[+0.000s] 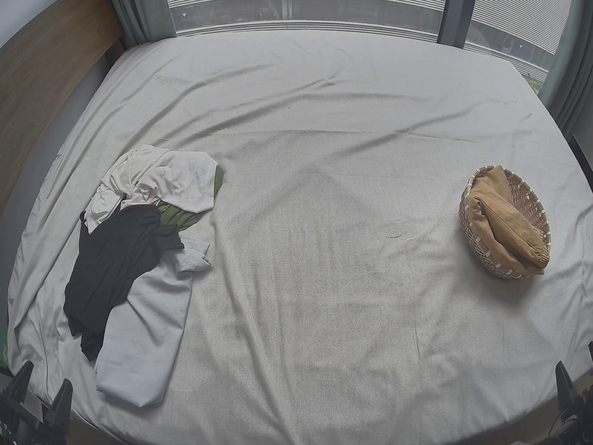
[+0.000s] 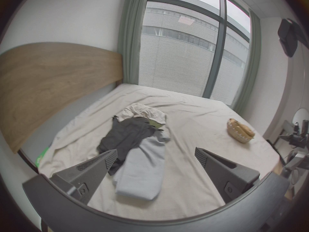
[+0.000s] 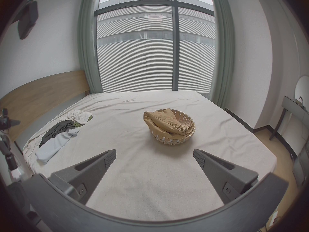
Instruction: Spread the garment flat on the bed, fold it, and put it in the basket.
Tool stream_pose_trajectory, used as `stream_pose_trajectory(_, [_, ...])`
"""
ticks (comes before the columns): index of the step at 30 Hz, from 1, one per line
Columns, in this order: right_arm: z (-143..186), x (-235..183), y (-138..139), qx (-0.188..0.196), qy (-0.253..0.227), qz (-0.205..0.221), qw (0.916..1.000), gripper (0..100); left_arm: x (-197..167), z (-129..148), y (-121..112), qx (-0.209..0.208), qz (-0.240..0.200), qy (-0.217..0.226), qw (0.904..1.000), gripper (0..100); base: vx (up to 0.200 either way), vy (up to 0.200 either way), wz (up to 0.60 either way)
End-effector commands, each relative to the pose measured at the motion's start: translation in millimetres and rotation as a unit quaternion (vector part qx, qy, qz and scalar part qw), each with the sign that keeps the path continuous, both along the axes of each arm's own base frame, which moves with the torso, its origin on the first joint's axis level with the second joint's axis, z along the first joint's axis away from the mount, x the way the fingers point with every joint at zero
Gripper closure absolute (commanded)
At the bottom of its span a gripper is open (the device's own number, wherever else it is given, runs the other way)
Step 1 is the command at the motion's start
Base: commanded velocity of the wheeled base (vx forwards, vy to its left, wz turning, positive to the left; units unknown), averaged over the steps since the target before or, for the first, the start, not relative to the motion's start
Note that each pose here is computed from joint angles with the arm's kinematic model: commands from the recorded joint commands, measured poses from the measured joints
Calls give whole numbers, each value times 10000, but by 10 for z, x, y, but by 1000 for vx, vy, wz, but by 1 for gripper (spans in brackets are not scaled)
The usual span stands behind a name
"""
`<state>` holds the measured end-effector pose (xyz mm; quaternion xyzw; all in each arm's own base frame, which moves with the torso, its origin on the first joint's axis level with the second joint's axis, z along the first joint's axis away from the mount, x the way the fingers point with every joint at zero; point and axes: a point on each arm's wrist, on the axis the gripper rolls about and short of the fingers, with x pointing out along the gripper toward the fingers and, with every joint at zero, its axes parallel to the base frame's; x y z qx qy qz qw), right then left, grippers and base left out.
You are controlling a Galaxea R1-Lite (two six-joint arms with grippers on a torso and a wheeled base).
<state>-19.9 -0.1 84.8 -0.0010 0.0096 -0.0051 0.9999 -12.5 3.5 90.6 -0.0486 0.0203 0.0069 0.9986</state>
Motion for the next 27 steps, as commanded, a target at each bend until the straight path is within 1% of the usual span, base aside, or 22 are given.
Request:
stream_pose_trajectory(1, [-89,-20,10,-65,-50,144,9999,0,-105,-90,-19,791,369,-465,9951,0,0,0,0])
stream_pose_trajectory(2, [-90,-22,10,-34,-58,151,9999,0,-105,-91,-24,807,246,-467,9953,0,0,0,0])
stream_pose_trajectory(3, [-91,-22,10,27,-50,143,9999,0,-105,-95,-26,655,159,-448,9967,0,0,0,0])
stream_pose_trajectory(4, [-91,-22,9,42,-50,135,9999,0,-105,-103,-24,402,195,-416,9981,0,0,0,0])
stream_pose_trajectory(5, [-91,-22,9,42,-50,135,9999,0,-105,-103,-24,402,195,-416,9981,0,0,0,0])
stream_pose_trajectory(6, [-93,-22,10,27,-42,143,9999,0,-105,-108,-20,273,324,-393,9983,0,0,0,0])
stream_pose_trajectory(7, [-93,-22,10,27,-42,143,9999,0,-105,-102,-19,372,356,-426,9978,0,0,0,0])
stream_pose_trajectory(8, [-93,-22,10,27,-42,135,9999,0,-104,-106,-24,526,233,-410,9975,0,0,0,0])
stream_pose_trajectory(9, [-93,-22,10,27,-42,135,9999,0,-103,-129,-38,678,-96,-311,9972,0,0,0,0])
stream_pose_trajectory(10, [-93,-22,10,20,-42,150,9999,0,-99,-150,-51,698,-436,-173,9965,0,0,0,0])
stream_pose_trajectory(11, [-93,-22,10,12,-42,166,9999,0,-90,-152,-52,638,-511,-69,9966,0,0,0,0])
stream_pose_trajectory(12, [-93,-23,10,27,-50,158,9999,0,-74,-146,-40,377,-291,41,9989,0,0,0,0])
stream_pose_trajectory(13, [-93,-23,10,20,-50,158,9999,0,-82,-145,-36,376,-141,-69,9992,0,0,0,0])
stream_pose_trajectory(14, [-93,-22,11,-3,-42,166,9999,0,-101,-141,-37,493,-82,-242,9985,0,0,0,0])
stream_pose_trajectory(16, [-90,-22,12,-72,-58,175,9998,0,-103,-143,-39,624,-92,-242,9977,0,0,0,0])
stream_pose_trajectory(17, [-93,-22,11,-64,-43,182,9998,0,-103,-146,-38,554,-92,-227,9982,0,0,0,0])
stream_pose_trajectory(18, [-94,-22,12,-48,-35,190,9998,0,-103,-146,-37,394,-66,-227,9989,0,0,0,0])
stream_pose_trajectory(19, [-94,-22,12,-48,-35,190,9998,0,-103,-145,-37,348,-73,-235,9991,0,0,0,0])
stream_pose_trajectory(27, [-95,-25,11,-34,-58,182,9998,0,-103,-146,-37,386,-74,-227,9990,0,0,0,0])
